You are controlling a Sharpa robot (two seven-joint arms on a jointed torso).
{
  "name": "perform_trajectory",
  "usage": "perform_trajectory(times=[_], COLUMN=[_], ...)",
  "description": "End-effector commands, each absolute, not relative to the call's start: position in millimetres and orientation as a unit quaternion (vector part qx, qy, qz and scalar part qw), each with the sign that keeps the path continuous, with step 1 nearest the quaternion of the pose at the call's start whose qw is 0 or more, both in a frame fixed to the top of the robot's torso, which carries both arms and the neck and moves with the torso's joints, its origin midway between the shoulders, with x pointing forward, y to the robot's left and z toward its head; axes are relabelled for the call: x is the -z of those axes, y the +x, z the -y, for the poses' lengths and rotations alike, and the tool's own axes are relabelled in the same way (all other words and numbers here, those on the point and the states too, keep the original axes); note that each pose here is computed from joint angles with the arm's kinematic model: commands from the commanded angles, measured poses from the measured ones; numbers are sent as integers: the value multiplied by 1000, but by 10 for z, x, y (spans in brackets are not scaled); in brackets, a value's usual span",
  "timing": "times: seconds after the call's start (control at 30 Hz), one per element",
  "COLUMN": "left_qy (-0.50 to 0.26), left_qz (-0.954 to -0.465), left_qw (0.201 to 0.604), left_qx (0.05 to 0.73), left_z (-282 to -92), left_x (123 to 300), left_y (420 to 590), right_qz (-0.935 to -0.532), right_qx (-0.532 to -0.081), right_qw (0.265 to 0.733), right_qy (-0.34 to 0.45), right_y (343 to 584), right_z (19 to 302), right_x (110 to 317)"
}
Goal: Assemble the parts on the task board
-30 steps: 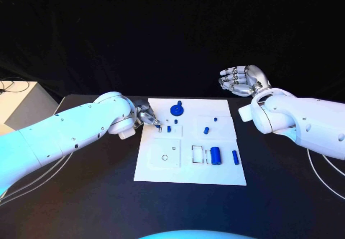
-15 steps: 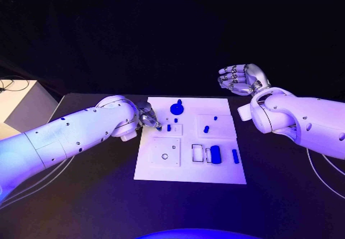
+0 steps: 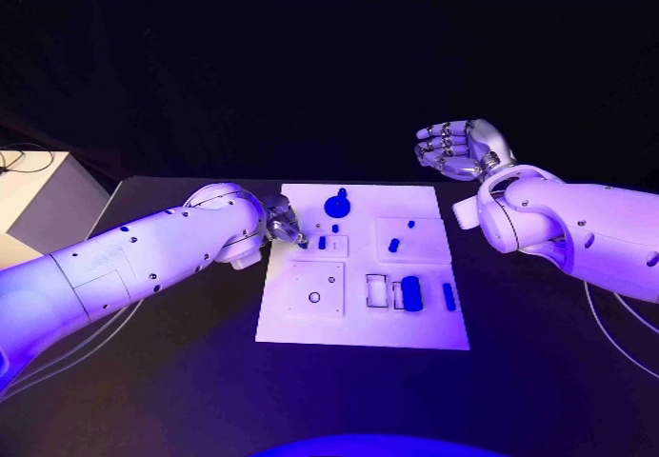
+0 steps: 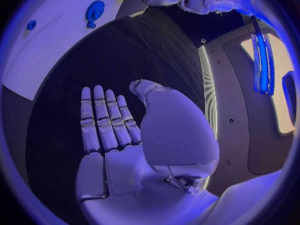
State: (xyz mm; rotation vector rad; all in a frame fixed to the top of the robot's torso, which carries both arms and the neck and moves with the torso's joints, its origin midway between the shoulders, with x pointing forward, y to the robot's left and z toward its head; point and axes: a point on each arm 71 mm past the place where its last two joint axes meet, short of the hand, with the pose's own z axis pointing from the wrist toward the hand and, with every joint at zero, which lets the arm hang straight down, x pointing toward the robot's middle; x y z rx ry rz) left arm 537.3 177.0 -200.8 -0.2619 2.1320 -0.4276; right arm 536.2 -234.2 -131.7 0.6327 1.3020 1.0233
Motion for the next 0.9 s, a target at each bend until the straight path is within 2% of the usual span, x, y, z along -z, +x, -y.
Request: perform_trajectory(times=[0.03,0.9], left_qy=[-95,-78], left_qz=[-864,-872], left_qw=[463,454], left_qx=[172,166], left_z=[-1752,-1727], left_x=[2006,2021], left_y=[5376,5364], right_qz=[-568,-573], right_qx=[-456,-458], right_qw=[631,624], right_qy=[269,269], right_y=[5355,5358], right_z=[2324,2313], right_x=[1310,1323])
